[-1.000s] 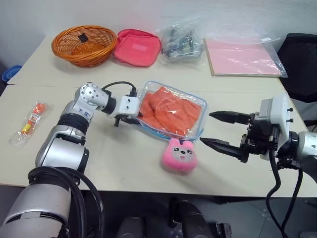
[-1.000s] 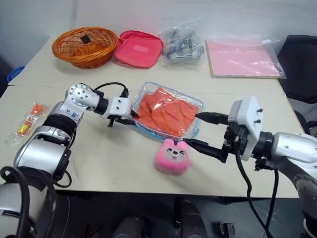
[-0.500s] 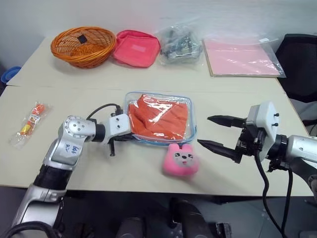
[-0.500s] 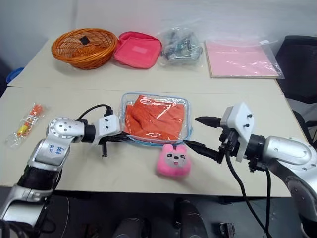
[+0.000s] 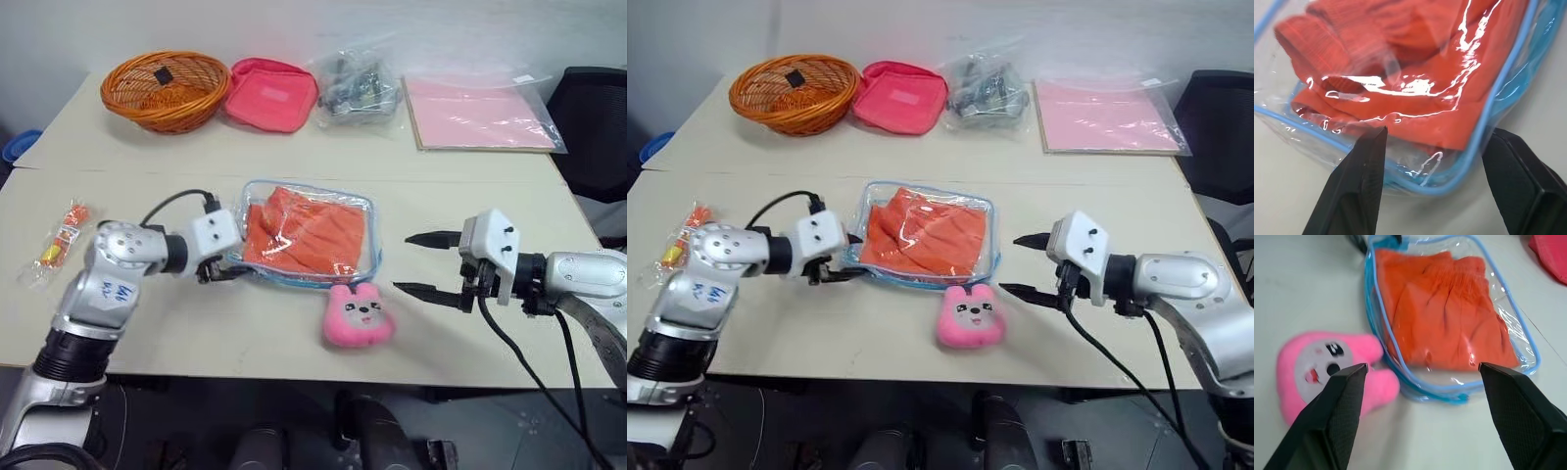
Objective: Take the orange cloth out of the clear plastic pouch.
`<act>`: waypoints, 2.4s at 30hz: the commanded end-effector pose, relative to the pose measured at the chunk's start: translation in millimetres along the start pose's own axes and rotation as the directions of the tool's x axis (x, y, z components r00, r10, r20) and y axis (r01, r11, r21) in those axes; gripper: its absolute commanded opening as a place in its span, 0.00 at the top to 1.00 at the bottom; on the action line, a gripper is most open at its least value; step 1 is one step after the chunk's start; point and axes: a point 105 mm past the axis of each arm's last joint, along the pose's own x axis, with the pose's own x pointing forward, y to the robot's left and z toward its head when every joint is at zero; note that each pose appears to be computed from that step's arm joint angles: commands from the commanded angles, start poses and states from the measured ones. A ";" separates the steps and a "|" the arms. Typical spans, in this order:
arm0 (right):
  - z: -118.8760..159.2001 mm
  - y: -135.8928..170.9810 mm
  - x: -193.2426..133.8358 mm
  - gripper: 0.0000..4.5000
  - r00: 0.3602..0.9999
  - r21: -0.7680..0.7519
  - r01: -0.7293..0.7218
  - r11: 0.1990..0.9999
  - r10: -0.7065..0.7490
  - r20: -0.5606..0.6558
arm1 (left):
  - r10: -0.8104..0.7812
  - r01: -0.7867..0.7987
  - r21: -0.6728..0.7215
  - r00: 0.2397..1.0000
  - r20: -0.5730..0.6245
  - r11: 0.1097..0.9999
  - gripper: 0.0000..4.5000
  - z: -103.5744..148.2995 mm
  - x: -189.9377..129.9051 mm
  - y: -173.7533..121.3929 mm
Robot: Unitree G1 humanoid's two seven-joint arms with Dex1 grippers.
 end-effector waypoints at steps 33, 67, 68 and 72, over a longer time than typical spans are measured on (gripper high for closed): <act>-22.0 -25.6 72.1 1.00 0.980 -0.455 -0.199 0.868 0.176 -0.094 | -0.623 0.429 0.657 0.779 0.079 0.619 0.90 62.9 91.6 -91.2; -34.8 -14.9 16.8 0.68 0.992 -0.457 -0.123 0.881 0.104 -0.067 | 0.016 -0.011 -0.092 0.998 0.057 0.996 0.67 -41.3 -42.2 13.6; -34.4 -14.5 14.7 0.60 0.994 -0.448 -0.112 0.887 0.094 -0.064 | 0.012 -0.007 -0.094 0.998 0.056 0.996 0.60 -41.9 -43.1 13.5; -27.1 -9.6 -0.9 0.29 1.000 -0.324 -0.017 0.946 0.011 -0.019 | 0.058 -0.037 -0.177 0.991 0.119 0.983 0.32 -30.9 -59.1 30.1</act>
